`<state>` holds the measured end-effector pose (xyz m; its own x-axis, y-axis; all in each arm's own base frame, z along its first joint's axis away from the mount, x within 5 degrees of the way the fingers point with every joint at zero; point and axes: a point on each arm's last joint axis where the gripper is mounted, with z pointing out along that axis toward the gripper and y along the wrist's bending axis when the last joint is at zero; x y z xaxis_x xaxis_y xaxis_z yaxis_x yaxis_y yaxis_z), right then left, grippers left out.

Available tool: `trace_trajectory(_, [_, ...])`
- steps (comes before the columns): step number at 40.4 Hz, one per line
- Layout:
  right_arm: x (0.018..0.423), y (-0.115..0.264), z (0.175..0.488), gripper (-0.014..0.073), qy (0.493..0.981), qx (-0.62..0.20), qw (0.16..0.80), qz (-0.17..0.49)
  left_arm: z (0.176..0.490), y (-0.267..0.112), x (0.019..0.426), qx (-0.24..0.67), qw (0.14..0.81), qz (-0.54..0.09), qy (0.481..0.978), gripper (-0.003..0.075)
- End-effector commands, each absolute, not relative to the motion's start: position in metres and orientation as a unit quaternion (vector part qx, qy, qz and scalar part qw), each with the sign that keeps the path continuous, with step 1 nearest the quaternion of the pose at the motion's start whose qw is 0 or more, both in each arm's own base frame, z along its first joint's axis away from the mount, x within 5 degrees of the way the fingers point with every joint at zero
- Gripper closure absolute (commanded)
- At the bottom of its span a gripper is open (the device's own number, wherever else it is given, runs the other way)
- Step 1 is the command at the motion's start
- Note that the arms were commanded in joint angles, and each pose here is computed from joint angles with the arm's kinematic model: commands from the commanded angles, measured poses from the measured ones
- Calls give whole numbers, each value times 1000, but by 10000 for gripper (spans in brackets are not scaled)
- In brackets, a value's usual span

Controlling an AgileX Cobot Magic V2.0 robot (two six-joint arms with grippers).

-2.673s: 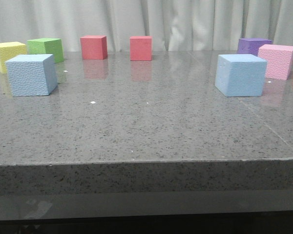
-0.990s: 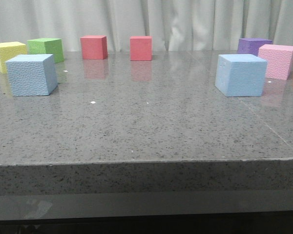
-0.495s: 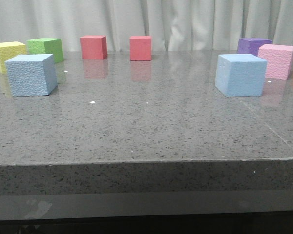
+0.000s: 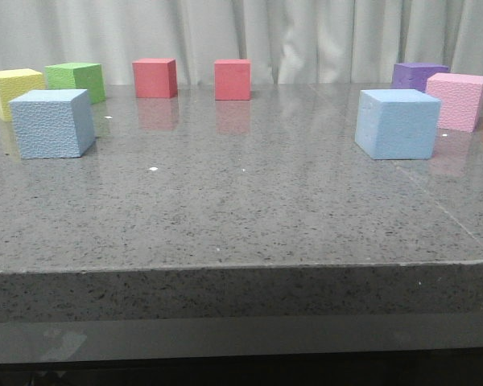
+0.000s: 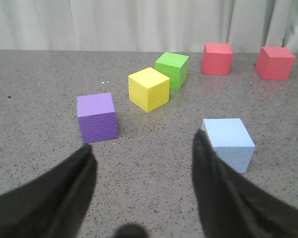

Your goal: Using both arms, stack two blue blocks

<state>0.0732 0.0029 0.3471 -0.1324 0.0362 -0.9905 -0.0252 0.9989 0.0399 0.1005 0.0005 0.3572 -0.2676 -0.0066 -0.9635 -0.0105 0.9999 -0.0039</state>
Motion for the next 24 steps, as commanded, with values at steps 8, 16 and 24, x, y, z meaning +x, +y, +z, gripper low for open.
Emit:
trace_trajectory(8, [74,2,365,1,719,7,695,20,373,0,102,-3,644,3,765,188])
trace_trajectory(16, [74,2,365,1,719,7,695,21,373,0,102,-3,644,3,765,251])
trace_trajectory(24, [74,3,365,1,722,9,691,26,373,0,102,-3,644,3,765,302])
